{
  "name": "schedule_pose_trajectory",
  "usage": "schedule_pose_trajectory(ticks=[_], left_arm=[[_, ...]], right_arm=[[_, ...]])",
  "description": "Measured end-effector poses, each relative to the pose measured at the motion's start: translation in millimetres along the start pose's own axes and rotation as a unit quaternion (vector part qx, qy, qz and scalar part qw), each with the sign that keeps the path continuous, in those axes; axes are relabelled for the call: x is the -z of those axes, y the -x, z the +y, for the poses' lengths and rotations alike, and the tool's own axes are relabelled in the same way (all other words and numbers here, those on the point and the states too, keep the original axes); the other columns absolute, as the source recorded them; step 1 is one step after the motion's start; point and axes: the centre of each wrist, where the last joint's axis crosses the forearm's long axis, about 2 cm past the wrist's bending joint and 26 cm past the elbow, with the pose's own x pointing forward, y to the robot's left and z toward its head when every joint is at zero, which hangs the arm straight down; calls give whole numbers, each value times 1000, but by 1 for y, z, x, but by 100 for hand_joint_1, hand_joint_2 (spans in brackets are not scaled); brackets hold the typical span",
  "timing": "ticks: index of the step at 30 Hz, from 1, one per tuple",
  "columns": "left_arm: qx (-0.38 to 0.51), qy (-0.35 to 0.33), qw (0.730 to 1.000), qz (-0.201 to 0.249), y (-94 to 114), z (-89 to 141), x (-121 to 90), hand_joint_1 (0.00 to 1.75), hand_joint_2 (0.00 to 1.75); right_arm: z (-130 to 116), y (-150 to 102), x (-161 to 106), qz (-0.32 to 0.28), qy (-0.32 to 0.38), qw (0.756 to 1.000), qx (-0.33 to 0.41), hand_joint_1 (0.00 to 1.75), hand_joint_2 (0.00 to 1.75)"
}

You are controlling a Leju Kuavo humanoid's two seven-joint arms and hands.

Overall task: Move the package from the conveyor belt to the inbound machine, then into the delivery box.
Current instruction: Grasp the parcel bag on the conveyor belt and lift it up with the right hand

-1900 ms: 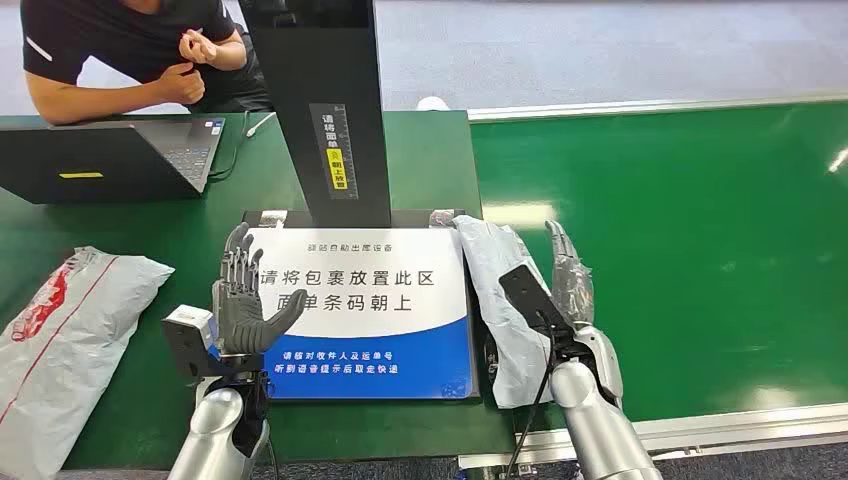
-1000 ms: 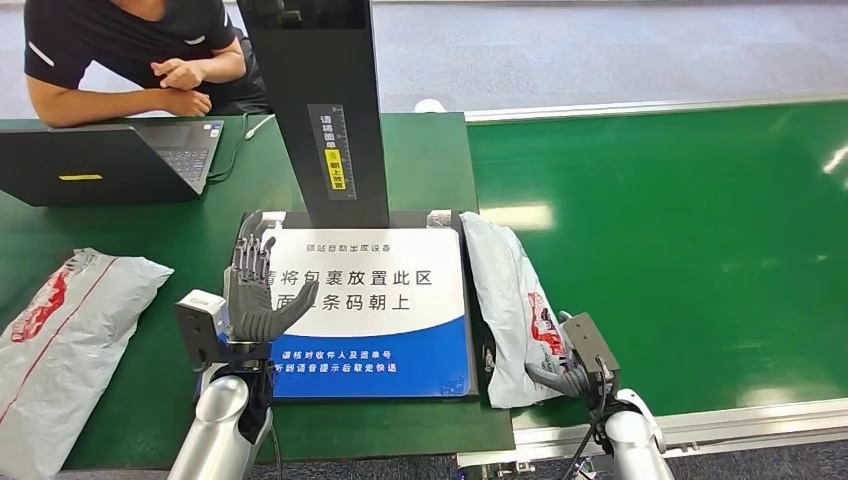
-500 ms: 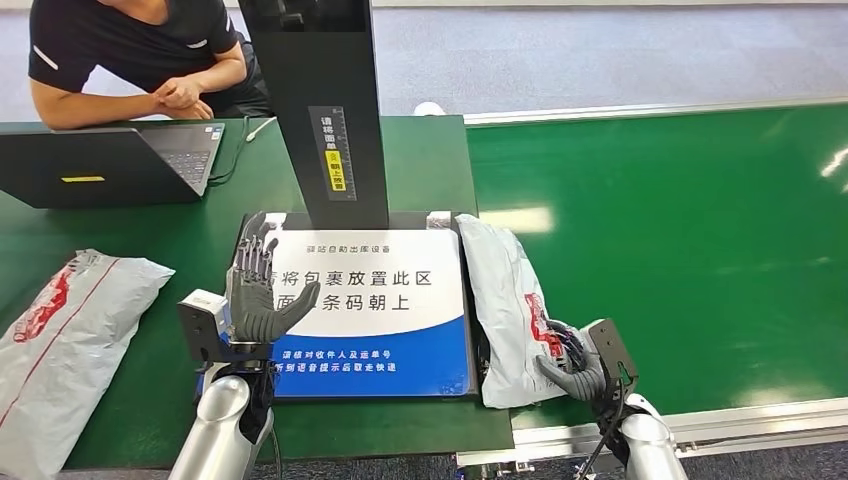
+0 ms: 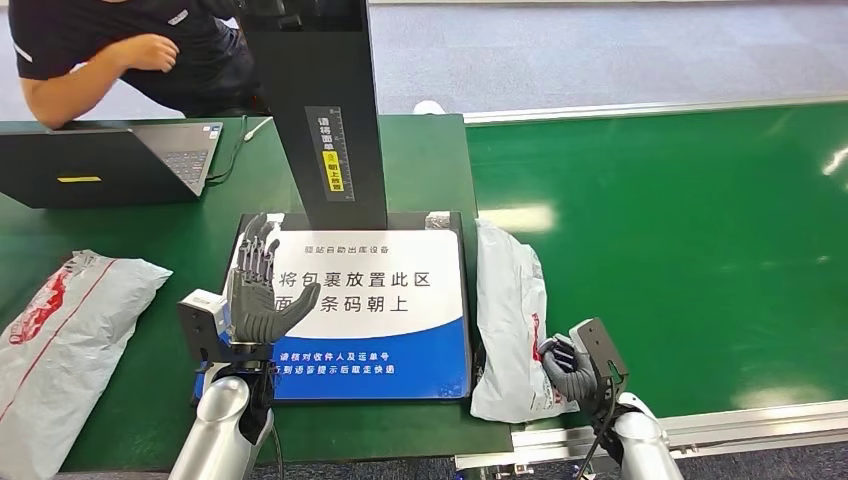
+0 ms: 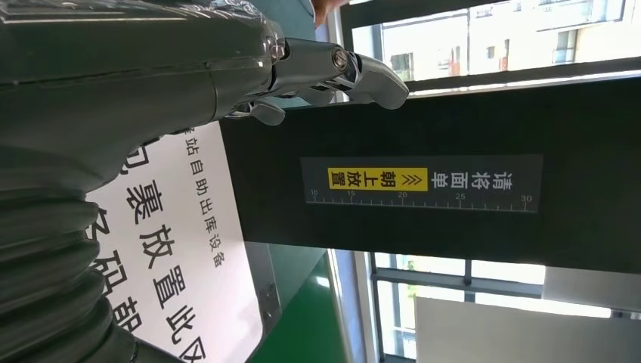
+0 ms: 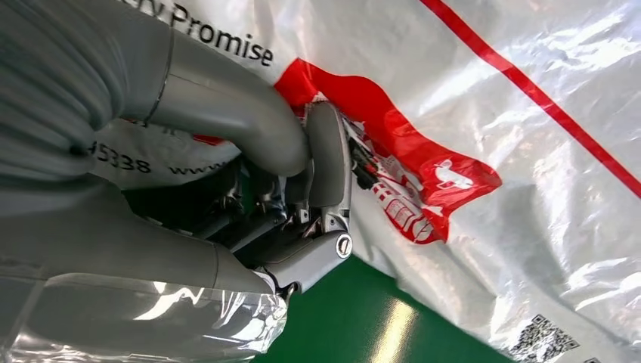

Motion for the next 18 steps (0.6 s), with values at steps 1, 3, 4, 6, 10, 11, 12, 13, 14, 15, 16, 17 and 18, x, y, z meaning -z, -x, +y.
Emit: schedule_pose_trajectory(ticks=[1,3,4,6,10,11,12,13,14,15,16,17,18], left_arm=[[0,0,1000,0,0,0,0,0,175],[0,-1,1000,1,0,0,-1,0,175],[0,-1,1000,2,1,0,-2,0,175],[-1,-2,1000,4,1,0,-4,0,175],[-2,-8,1000,8,1,2,-11,0,175],[-2,-10,1000,9,1,2,-13,0,175],[-2,-11,1000,10,1,3,-14,0,175],[-2,-12,1000,10,1,3,-15,0,175],[-2,-14,1000,10,0,4,-16,0,175],[-1,-14,1000,10,0,4,-17,0,175],[-1,-15,1000,10,0,5,-17,0,175],[-1,-16,1000,9,0,5,-18,0,175],[-1,-16,1000,9,0,5,-18,0,175]], right_arm=[[0,0,0,0,0,1000,0,175,175],[1,1,-1,0,3,1000,1,175,175],[1,1,-1,-2,7,1000,0,175,175],[1,0,-2,-9,21,1000,-2,175,175],[6,-1,-8,-36,69,997,-16,175,175],[7,-2,-9,-40,77,996,-19,175,175],[8,-3,-11,-44,82,995,-21,175,175],[8,-3,-12,-46,85,995,-22,175,175],[9,-4,-13,-49,87,995,-23,175,175],[9,-4,-14,-51,88,995,-24,175,175],[9,-4,-15,-53,89,994,-24,175,175],[9,-5,-15,-54,90,994,-25,175,175],[10,-5,-16,-55,90,994,-25,175,175]])
